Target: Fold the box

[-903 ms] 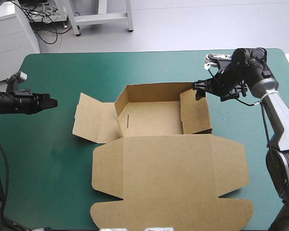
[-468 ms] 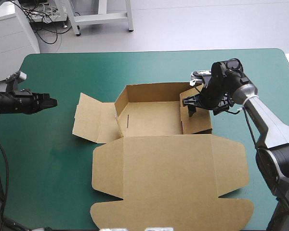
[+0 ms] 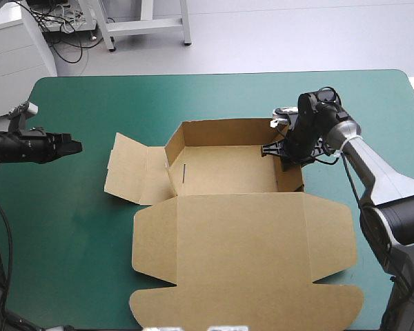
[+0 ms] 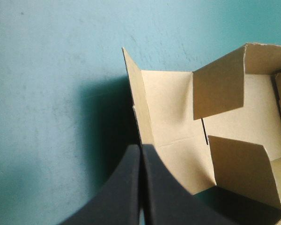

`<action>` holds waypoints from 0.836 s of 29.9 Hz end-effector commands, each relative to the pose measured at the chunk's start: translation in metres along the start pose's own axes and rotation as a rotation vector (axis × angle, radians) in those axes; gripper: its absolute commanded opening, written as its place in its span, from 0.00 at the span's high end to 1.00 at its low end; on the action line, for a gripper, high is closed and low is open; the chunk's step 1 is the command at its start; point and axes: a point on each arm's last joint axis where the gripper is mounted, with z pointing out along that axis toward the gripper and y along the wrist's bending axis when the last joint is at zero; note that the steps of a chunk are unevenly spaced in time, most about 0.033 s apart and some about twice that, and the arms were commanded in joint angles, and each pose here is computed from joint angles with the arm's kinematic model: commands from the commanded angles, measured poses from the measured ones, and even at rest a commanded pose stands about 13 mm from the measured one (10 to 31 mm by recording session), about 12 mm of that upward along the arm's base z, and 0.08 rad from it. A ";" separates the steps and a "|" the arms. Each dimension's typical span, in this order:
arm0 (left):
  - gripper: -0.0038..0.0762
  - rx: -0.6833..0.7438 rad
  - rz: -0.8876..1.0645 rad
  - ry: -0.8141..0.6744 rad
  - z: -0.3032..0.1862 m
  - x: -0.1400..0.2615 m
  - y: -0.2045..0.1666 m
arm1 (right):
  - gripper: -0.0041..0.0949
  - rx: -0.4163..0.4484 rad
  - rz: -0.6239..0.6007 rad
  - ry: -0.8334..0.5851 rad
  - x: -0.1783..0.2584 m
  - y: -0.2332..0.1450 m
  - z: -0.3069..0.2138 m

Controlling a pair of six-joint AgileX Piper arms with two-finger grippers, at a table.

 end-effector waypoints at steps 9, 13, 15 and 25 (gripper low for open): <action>0.99 0.037 -0.008 -0.080 -0.014 -0.008 -0.018 | 0.98 0.001 -0.116 -0.114 0.007 -0.001 -0.052; 0.99 0.015 -0.012 -0.076 -0.014 -0.008 -0.016 | 0.98 -0.004 -0.148 -0.196 0.019 -0.001 -0.085; 0.99 0.004 -0.009 -0.067 -0.014 -0.007 -0.015 | 0.98 -0.007 -0.156 -0.256 0.029 -0.002 -0.109; 0.99 -0.029 0.001 -0.072 -0.014 -0.008 -0.012 | 0.98 -0.039 -0.184 -0.591 0.109 -0.007 -0.228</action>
